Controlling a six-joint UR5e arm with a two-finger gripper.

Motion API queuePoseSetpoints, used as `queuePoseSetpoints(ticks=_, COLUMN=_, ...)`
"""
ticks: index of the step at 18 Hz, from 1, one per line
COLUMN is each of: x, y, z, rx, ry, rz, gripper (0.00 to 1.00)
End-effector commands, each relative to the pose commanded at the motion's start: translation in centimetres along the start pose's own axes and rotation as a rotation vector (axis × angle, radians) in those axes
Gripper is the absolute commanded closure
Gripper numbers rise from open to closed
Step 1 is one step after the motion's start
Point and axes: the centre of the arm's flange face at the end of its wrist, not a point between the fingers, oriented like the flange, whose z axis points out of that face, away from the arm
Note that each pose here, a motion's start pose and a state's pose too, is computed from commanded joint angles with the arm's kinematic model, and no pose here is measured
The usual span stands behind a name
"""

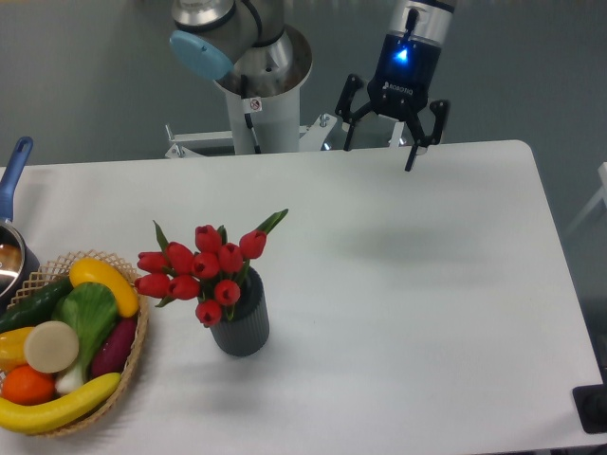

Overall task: Pick up the flowers from the vase
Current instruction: 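Move the open gripper down toward the red tulip stems in the black vase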

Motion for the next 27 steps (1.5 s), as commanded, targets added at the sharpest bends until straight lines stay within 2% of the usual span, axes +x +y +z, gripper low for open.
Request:
queuePoseSetpoints(ticks=4, x=1.3, y=-1.9, z=4.6, rx=0.014, ry=0.075, rz=0.076, gripper=0.0)
queuePoseSetpoints(ticks=8, x=1.5, y=-1.7, z=5.1, rx=0.01, ry=0.079, rz=0.096, gripper=0.0)
queuePoseSetpoints(ticks=11, x=2.6, y=-2.5, z=7.3, rx=0.018, ry=0.126, rz=0.17, gripper=0.0)
queuePoseSetpoints(ticks=14, x=3.1, y=-3.1, z=8.6, rx=0.046, ry=0.135, rz=0.206, gripper=0.0)
queuePoseSetpoints(ticks=16, x=4.0, y=-4.1, z=10.6, rx=0.132, ry=0.197, rz=0.207, gripper=0.0)
queuePoseSetpoints(ticks=24, x=4.2, y=-4.3, z=14.6, rx=0.257, ry=0.31, rz=0.157, gripper=0.0)
queuePoseSetpoints(ticks=27, x=4.7, y=-5.2, z=15.9, rx=0.288, ry=0.342, rz=0.17, gripper=0.0)
